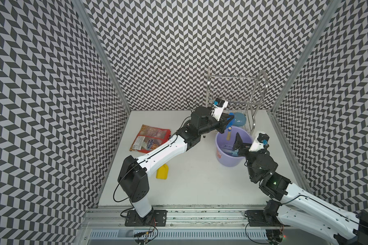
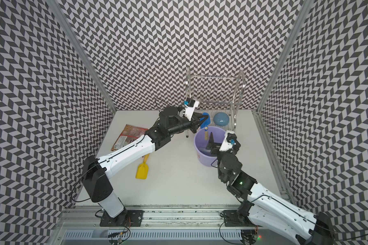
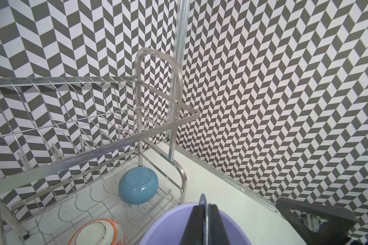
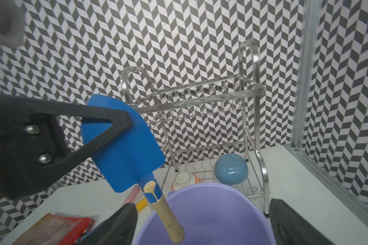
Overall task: Organize the gardening tools
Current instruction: Place the gardening tool in the container.
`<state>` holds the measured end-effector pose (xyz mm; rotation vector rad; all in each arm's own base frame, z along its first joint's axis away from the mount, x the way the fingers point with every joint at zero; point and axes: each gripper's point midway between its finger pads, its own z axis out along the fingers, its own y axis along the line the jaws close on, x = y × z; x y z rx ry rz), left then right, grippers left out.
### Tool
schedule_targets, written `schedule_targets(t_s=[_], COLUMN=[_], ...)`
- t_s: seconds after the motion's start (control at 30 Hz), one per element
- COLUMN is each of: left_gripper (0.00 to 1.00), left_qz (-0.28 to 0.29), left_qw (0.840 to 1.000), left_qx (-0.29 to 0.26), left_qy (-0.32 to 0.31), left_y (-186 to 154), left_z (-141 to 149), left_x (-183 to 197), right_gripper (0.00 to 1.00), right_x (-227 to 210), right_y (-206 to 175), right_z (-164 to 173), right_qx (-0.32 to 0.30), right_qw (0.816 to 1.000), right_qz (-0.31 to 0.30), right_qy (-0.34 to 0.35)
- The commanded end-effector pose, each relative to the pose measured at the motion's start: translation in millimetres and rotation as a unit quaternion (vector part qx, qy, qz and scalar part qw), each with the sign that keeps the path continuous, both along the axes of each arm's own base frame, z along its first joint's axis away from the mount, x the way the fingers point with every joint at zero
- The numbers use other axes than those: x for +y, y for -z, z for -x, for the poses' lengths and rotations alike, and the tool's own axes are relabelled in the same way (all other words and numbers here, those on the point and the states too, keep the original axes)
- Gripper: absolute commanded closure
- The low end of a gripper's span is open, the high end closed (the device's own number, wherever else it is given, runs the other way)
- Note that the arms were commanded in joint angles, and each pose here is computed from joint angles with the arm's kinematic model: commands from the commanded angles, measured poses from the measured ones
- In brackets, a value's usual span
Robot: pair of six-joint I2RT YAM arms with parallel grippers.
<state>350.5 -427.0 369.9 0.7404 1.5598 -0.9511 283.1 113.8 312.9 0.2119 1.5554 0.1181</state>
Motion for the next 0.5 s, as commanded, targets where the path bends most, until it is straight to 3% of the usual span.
schedule_targets(t_s=[0.0,0.47], left_gripper=[1.00,1.00], left_qz=[-0.005,-0.065], left_qw=[0.999,0.995], left_qx=[-0.045,-0.051], left_qy=[-0.021,-0.055], left_y=[6,80], left_z=[-6,-23], left_x=[-6,-17], right_gripper=[0.00,0.00], right_x=[-16,-42], right_y=[1,32], right_z=[-1,2], right_qx=[0.014,0.067], right_qw=[0.999,0.990], right_qz=[-0.024,-0.032], right_qy=[0.039,0.117])
